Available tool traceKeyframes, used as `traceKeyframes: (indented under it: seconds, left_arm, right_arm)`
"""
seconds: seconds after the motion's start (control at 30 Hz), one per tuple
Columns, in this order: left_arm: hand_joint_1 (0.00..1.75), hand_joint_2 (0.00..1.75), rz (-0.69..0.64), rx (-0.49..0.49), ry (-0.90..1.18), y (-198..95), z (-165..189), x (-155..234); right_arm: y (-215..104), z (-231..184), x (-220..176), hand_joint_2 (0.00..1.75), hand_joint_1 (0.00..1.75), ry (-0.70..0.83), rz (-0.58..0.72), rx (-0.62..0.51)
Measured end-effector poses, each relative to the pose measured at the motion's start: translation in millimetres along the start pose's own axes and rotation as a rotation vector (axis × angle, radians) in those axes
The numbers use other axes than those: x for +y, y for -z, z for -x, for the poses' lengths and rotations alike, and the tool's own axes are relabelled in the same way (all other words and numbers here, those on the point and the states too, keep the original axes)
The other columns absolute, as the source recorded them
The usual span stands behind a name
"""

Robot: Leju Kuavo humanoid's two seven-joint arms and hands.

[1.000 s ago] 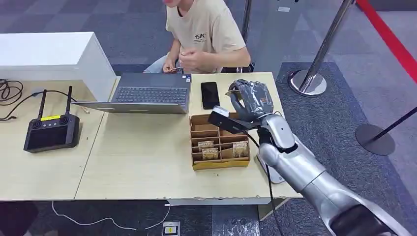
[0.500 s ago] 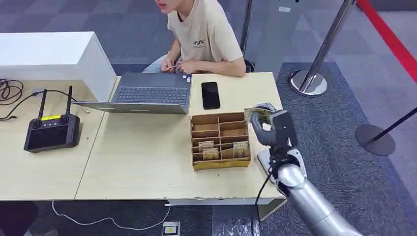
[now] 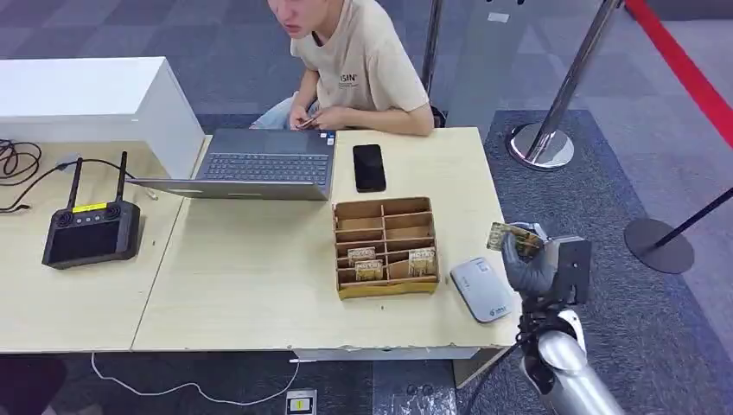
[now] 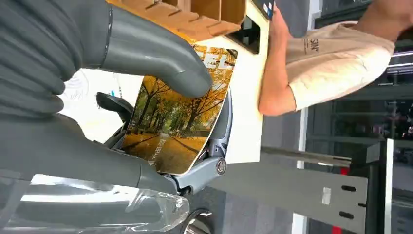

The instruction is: Pass the card to the sensor for recognition and then transmit it.

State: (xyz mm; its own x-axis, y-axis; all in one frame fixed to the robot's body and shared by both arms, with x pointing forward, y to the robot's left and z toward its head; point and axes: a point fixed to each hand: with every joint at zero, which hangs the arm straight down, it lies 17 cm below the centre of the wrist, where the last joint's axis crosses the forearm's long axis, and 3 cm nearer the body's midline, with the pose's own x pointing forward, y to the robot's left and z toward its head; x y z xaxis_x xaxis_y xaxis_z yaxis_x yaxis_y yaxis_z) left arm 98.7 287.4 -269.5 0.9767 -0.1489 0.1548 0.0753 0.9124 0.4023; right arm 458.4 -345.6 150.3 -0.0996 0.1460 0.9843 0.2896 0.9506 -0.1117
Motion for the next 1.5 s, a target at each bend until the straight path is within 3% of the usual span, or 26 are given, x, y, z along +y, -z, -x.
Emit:
traceKeyframes:
  seconds: [0.47, 1.03, 1.5]
  left_arm:
    - [0.00, 1.75, -0.019, 0.018, -0.032, -0.5, -0.5, 1.8]
    - [0.00, 1.75, -0.016, 0.033, -0.035, -1.5, 1.2, -0.4]
    - [0.00, 1.75, -0.015, 0.032, -0.035, -1.5, 0.8, -0.5]
  right_arm:
    - [-15.6, 65.2, -30.9, 1.75, 1.75, -0.367, 0.065, 0.159]
    - [-17.5, 121.2, -26.5, 1.75, 1.75, -0.567, -0.010, 0.297]
    - [-8.8, 137.7, -27.6, 1.75, 1.75, -0.692, -0.033, 0.343]
